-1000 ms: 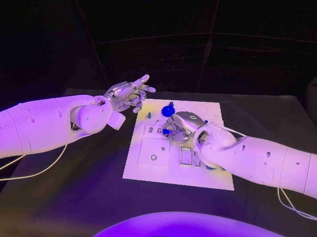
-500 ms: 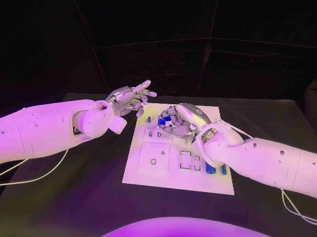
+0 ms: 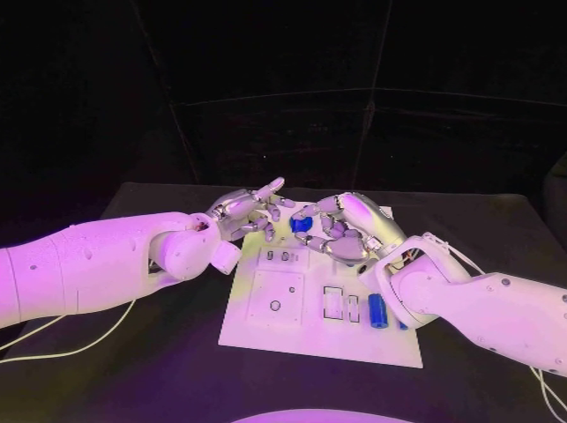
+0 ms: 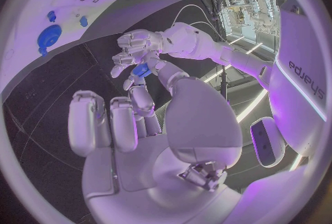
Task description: Assemble the parts on the task board
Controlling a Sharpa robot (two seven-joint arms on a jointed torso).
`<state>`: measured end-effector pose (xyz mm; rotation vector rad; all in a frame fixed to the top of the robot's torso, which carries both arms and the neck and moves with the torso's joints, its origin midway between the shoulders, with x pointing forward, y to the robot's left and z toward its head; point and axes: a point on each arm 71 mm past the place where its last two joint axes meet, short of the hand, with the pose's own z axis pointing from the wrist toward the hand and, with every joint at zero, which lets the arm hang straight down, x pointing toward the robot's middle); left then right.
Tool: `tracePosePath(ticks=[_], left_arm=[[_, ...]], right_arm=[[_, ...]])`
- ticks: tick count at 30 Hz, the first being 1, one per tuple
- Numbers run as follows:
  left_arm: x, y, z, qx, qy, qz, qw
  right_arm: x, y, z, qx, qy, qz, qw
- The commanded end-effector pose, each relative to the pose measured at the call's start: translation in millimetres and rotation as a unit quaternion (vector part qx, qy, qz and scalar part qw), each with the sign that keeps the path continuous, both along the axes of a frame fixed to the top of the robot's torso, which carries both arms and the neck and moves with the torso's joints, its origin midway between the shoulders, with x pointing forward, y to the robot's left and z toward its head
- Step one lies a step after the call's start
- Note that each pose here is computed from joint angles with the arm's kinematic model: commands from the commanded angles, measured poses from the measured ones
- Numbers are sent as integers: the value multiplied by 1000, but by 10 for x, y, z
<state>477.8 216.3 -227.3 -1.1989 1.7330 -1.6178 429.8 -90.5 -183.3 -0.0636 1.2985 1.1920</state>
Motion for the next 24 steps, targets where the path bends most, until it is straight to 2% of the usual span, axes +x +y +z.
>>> tracePosePath(ticks=[1,8,14,24], left_arm=[[-56,-118,-25,-16,6,-34,999],[-127,-288,-92,-27,24,-71,997],[-191,-391,-105,-40,34,-104,993],[-246,-439,-84,-57,33,-124,990]], right_arm=[[-54,-26,78,36,-12,7,999],[-111,-67,118,48,-17,12,999],[-109,-79,119,49,-18,12,999],[-64,-62,87,42,-15,12,999]])
